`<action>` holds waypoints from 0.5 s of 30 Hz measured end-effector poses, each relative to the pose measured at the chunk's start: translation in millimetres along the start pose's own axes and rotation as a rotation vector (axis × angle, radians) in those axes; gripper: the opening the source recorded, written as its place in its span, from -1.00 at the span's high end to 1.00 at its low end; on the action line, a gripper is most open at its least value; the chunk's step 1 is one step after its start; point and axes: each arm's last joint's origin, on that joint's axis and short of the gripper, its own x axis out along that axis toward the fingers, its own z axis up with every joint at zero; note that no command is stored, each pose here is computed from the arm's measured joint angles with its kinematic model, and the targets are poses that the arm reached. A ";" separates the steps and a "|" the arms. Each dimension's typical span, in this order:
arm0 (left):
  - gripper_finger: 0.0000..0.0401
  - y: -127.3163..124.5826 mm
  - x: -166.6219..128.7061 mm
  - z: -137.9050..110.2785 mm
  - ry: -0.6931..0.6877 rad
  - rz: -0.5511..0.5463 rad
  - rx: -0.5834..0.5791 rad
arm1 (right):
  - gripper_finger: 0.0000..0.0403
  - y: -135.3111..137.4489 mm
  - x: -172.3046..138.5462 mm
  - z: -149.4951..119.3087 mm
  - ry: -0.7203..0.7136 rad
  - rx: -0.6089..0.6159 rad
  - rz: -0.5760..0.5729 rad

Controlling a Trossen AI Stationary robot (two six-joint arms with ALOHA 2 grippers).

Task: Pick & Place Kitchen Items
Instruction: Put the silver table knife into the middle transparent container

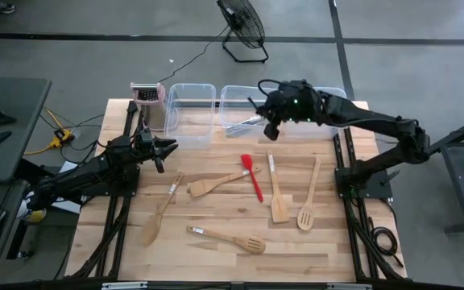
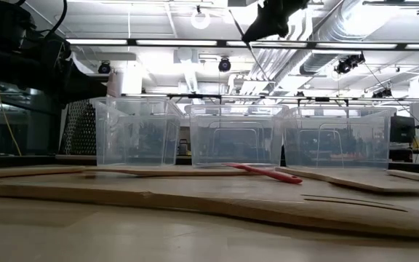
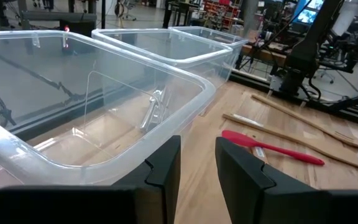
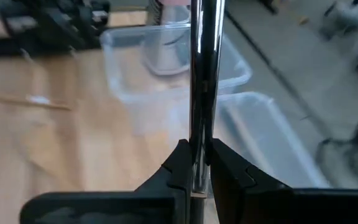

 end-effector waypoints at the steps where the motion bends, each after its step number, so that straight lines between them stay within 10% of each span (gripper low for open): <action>1: 0.50 0.0 0.0 0.0 0.000 0.000 0.000 | 0.86 -3.5 0.9 0.2 -0.003 -0.047 -0.011; 15: 0.50 0.0 0.0 0.0 0.000 0.000 0.000 | 0.86 -47.9 57.9 -18.1 0.101 -0.490 -0.101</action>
